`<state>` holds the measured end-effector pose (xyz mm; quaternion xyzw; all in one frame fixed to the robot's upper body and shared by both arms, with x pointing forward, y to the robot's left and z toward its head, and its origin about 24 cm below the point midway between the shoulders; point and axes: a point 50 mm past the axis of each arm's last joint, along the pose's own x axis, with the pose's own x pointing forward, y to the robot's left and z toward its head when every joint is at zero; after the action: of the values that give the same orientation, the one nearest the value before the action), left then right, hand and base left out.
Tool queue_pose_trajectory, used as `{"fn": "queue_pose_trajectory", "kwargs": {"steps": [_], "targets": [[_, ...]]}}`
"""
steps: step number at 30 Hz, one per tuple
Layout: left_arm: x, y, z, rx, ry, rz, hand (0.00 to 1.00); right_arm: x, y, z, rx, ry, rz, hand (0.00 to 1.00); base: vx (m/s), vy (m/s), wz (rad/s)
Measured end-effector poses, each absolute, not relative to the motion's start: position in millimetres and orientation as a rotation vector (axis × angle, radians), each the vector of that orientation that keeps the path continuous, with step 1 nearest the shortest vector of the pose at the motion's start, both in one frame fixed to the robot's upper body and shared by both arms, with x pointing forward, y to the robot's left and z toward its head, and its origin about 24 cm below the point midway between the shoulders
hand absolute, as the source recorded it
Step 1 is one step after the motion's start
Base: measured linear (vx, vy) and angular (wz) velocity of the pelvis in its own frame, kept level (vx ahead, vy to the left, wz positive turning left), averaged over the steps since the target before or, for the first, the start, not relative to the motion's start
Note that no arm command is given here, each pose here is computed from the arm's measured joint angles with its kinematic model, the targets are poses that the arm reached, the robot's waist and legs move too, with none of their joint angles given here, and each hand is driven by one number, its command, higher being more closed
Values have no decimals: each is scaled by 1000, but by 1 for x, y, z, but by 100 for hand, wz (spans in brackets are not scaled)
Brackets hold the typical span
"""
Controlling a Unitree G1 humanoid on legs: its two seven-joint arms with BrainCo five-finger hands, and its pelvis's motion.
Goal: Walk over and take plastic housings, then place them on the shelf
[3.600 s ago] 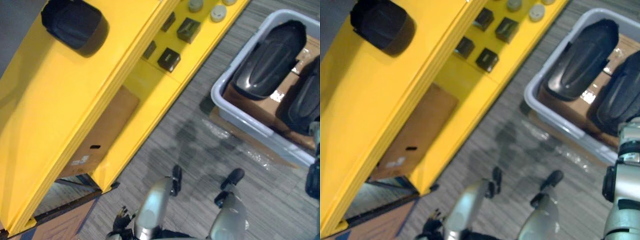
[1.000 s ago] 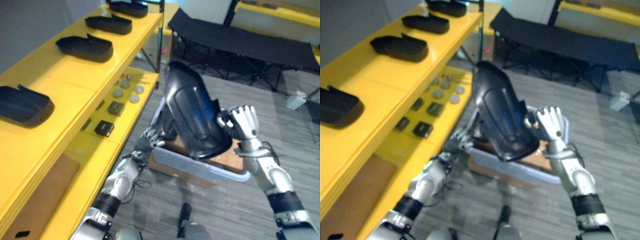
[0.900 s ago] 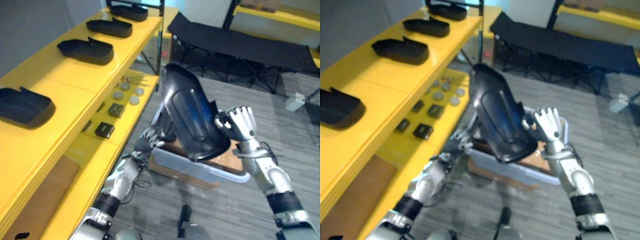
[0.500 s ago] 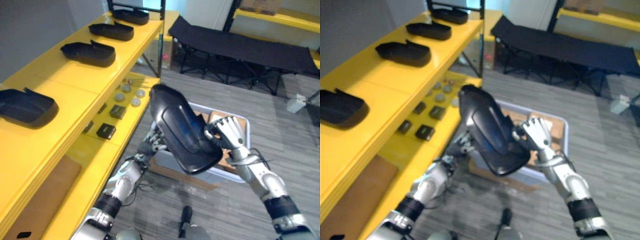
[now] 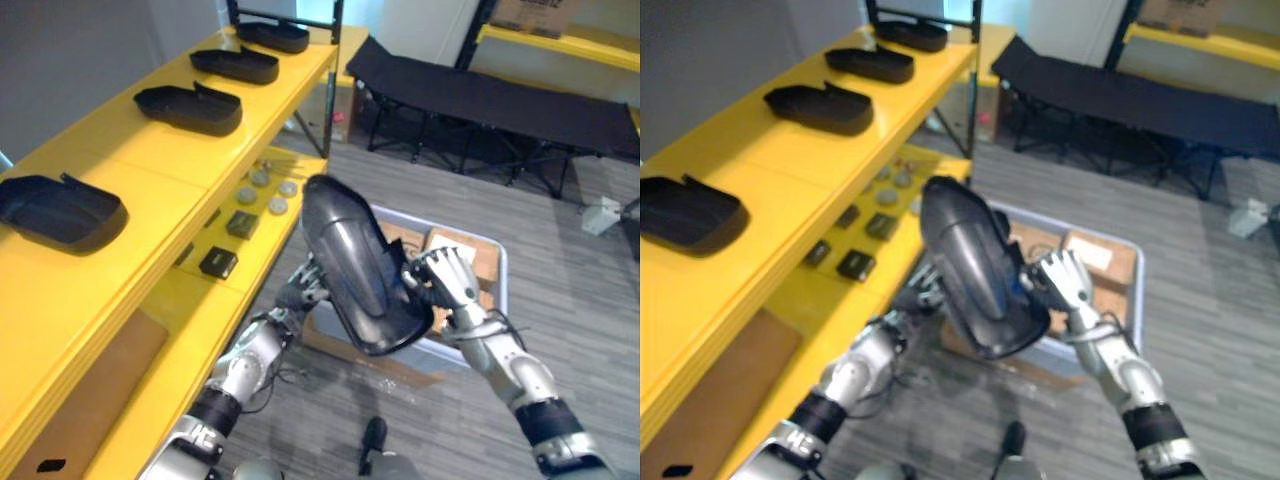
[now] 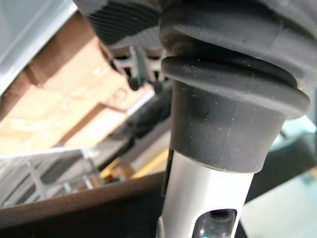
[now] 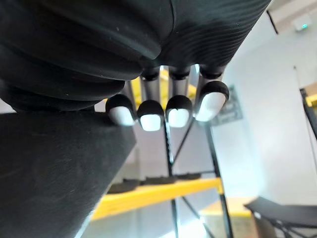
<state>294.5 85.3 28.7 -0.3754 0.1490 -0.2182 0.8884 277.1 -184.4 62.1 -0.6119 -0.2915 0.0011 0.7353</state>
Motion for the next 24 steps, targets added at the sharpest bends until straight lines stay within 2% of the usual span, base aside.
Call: {"fn": "queue_pose_trajectory", "kwargs": {"steps": [24], "targets": [[287,69,35,-783,322,-585,0,276,-182,51,-1354,-589,12,100,-9,-1,0]]}}
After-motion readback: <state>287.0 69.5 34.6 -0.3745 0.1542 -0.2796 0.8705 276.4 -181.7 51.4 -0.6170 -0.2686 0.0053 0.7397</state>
